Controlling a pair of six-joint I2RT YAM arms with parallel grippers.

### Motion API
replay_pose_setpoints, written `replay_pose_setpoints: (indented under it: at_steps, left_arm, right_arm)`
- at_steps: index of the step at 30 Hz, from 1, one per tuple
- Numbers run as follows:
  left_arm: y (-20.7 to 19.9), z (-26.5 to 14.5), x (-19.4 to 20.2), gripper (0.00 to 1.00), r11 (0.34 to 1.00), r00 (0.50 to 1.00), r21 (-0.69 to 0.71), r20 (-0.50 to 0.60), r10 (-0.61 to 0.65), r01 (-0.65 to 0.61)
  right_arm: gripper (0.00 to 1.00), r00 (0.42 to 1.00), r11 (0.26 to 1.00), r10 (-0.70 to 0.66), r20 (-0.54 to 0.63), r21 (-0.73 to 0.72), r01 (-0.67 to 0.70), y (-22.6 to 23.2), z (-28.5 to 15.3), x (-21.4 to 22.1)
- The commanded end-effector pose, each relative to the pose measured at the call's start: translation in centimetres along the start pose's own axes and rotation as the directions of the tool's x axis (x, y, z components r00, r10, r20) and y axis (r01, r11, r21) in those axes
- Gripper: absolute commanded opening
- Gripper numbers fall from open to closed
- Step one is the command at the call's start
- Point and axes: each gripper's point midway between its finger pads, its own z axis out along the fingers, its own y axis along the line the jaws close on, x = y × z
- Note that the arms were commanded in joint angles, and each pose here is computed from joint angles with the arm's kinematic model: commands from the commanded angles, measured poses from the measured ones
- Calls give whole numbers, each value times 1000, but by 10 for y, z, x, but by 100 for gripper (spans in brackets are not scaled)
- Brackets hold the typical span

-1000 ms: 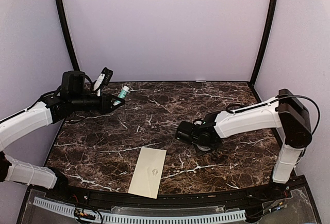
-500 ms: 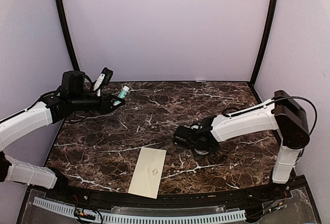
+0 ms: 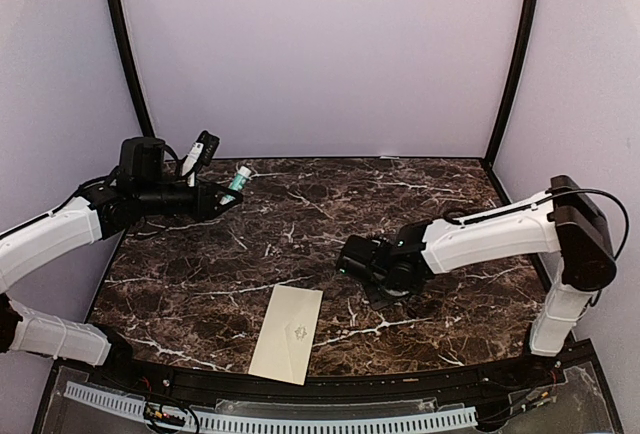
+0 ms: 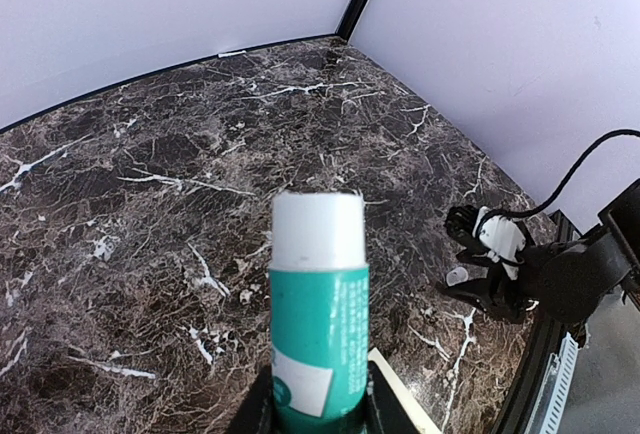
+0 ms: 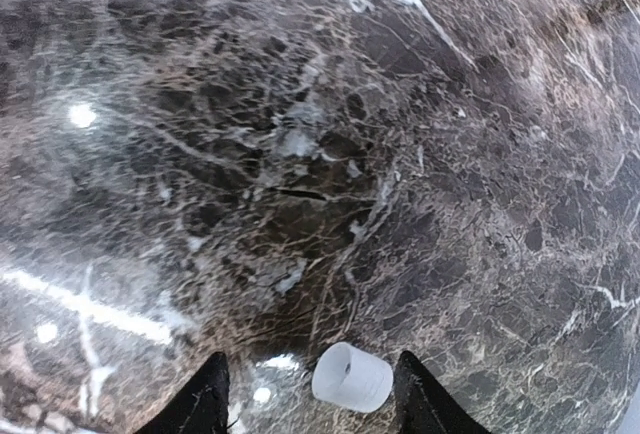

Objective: Place the letter into the envelope and seal it
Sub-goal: Adjust the solid glue cap at the center of the board.

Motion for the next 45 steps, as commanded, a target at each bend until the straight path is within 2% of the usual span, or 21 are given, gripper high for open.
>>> replay_pose_setpoints:
  at_steps: [1, 4, 15, 21, 31, 45]
  left_arm:
    - [-3, -3, -1, 0, 1000, 1000, 11, 12, 13, -13]
    - [-3, -2, 0, 0, 1000, 1000, 14, 7, 12, -12]
    - [-1, 0, 2, 0, 1000, 1000, 11, 0, 11, -11]
    - [-1, 0, 3, 0, 1000, 1000, 11, -4, 10, -10]
    - [-2, -1, 2, 0, 1000, 1000, 16, 0, 13, -13]
    - [-4, -3, 0, 0, 1000, 1000, 21, 7, 17, -17]
  right_arm:
    - [58, 997, 983, 59, 57, -179, -48, 13, -32, -11]
    - [66, 996, 957, 77, 54, -284, -59, 16, -35, -4]
    - [63, 975, 838, 220, -15, -510, -197, -4, -19, 13]
    - [56, 954, 823, 294, -52, -494, -280, -13, -8, 17]
    - [39, 942, 864, 329, -71, -380, -331, -24, 6, 17]
    - [37, 945, 872, 317, -75, -369, -322, -19, 13, 14]
